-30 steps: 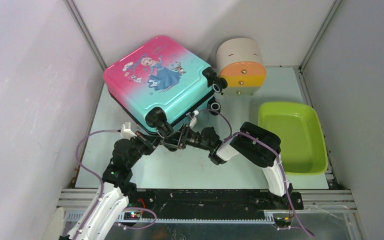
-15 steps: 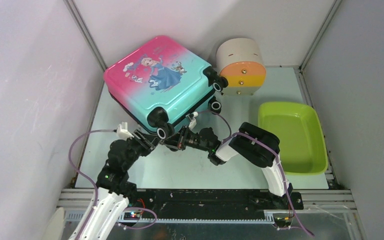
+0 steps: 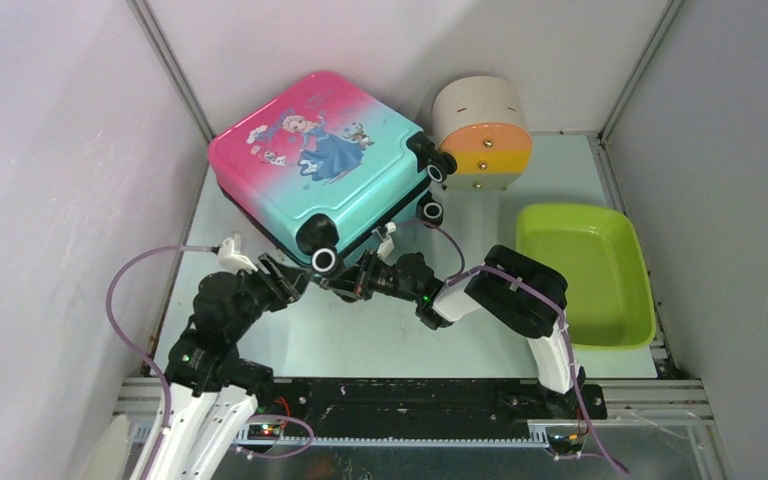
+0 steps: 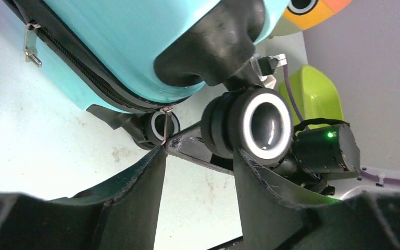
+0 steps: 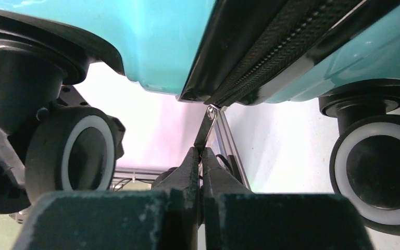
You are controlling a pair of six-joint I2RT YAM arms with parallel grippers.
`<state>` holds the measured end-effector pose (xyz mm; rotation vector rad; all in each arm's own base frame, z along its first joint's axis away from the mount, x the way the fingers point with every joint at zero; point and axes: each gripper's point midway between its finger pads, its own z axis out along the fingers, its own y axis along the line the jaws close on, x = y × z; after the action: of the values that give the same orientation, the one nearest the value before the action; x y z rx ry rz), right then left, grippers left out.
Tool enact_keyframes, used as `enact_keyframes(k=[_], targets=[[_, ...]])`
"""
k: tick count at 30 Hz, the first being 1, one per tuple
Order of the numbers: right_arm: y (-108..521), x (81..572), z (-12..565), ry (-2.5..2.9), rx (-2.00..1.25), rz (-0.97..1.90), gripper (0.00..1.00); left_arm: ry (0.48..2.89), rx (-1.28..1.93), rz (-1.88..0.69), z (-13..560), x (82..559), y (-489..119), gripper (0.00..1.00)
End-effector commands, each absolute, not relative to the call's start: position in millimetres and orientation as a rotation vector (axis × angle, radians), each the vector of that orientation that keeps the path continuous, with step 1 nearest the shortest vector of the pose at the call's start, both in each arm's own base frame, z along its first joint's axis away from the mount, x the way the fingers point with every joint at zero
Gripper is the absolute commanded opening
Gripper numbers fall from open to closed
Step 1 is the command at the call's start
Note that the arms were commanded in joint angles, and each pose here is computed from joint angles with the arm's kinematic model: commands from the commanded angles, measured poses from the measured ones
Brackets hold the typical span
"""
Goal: Open, take out, and arrange the luggage
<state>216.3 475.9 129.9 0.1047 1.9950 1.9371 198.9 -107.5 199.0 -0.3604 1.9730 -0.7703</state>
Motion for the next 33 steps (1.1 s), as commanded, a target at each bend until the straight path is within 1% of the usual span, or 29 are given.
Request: enact_keyframes(k=[1, 4, 8, 11, 15, 17, 21, 25, 30, 33], targets=[[477.2, 221.4, 148.8, 1.967, 0.101, 1.907, 0.00, 1.907, -0.402, -0.742, 223.2, 192.5, -96.3, 0.57], [476.4, 222.8, 148.1, 1.977, 0.117, 1.902, 0.00, 1.879, -0.399, -0.766, 236.1, 192.4, -98.0, 0.61], [476.0, 222.3, 147.5, 1.990, 0.120, 1.899, 0.00, 1.939, -0.382, -0.776, 243.8, 192.8, -104.3, 0.63], [475.5, 222.6, 148.6, 1.990, 0.113, 1.895, 0.00, 1.958, -0.413, -0.794, 248.8, 199.7, -109.3, 0.66], [475.2, 222.5, 149.4, 1.990, 0.106, 1.891, 0.00, 1.948, -0.493, -0.812, 258.1, 209.5, -112.9, 0.68], [475.3, 221.3, 150.1, 1.991, 0.097, 1.888, 0.00, 1.957, -0.598, -0.716, 256.9, 215.4, -100.6, 0.69], [475.2, 220.9, 148.1, 2.000, 0.091, 1.877, 0.00, 2.059, -0.708, -0.578, 251.2, 209.9, -93.5, 0.72], [475.2, 220.8, 145.5, 2.006, 0.094, 1.881, 0.00, 2.073, -0.759, -0.524, 269.1, 208.8, -98.5, 0.74], [476.4, 218.5, 144.9, 2.006, 0.086, 1.890, 0.00, 2.198, -0.847, -0.379, 261.9, 209.7, -111.1, 0.78], [476.8, 217.2, 143.2, 2.010, 0.080, 1.893, 0.00, 2.241, -0.892, -0.358, 257.9, 217.3, -125.8, 0.78]])
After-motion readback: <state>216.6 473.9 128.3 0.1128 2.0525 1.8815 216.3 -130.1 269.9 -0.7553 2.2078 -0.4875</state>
